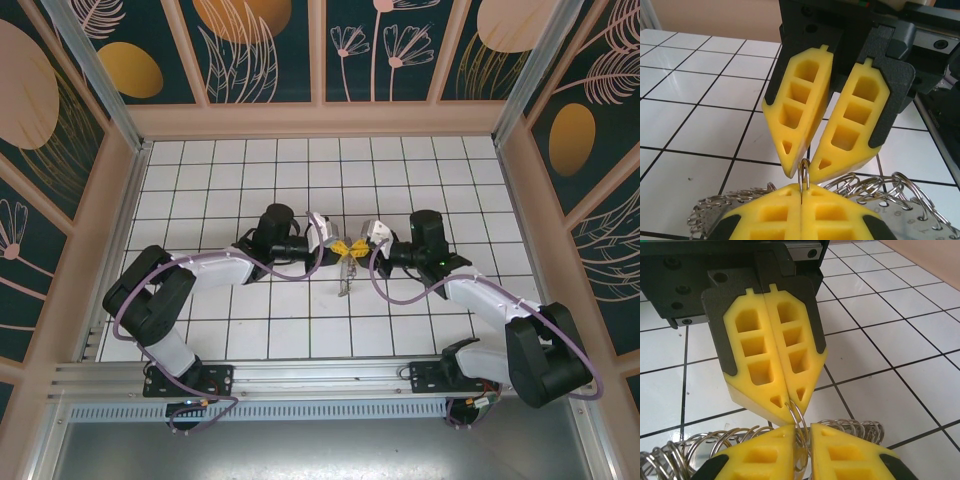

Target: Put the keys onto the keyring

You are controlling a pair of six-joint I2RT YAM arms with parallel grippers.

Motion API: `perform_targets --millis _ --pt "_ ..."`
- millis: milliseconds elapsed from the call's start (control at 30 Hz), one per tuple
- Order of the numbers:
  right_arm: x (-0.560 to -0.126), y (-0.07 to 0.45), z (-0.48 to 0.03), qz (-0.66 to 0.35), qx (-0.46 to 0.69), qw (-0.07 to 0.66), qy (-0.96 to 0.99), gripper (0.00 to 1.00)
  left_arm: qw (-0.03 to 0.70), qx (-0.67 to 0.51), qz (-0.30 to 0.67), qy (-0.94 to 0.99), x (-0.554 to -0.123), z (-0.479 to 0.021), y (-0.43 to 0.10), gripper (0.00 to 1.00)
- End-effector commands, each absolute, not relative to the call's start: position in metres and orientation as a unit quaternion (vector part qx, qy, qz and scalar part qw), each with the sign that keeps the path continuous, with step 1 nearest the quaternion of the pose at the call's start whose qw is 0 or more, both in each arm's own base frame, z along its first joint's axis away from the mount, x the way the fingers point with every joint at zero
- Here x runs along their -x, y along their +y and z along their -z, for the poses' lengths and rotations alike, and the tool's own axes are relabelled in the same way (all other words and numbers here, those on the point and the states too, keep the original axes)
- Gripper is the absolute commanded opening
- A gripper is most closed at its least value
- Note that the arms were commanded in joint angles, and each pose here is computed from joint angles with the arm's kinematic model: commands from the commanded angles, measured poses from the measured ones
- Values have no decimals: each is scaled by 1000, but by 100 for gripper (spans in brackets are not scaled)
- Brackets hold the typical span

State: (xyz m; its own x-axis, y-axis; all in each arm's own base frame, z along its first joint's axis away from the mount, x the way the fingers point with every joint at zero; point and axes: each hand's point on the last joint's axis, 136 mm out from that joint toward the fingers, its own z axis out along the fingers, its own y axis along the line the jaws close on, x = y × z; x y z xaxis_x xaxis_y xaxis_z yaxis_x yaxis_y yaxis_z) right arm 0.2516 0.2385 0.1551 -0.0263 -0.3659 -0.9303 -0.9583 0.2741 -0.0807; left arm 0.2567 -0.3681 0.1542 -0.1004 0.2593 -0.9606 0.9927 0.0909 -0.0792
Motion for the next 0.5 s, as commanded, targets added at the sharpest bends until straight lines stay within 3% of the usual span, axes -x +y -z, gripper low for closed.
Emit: perform_targets --millis 0,333,467 --pt "-251 237 -160 -320 512 482 635 16 467 -531 467 531 -242 -204 -372 0" --pt "-257 236 -170 -309 509 491 636 0 462 -535 451 546 -246 -196 -370 0" --pt "-259 236 -170 -293 518 482 643 0 437 -554 420 570 -250 -179 -369 12"
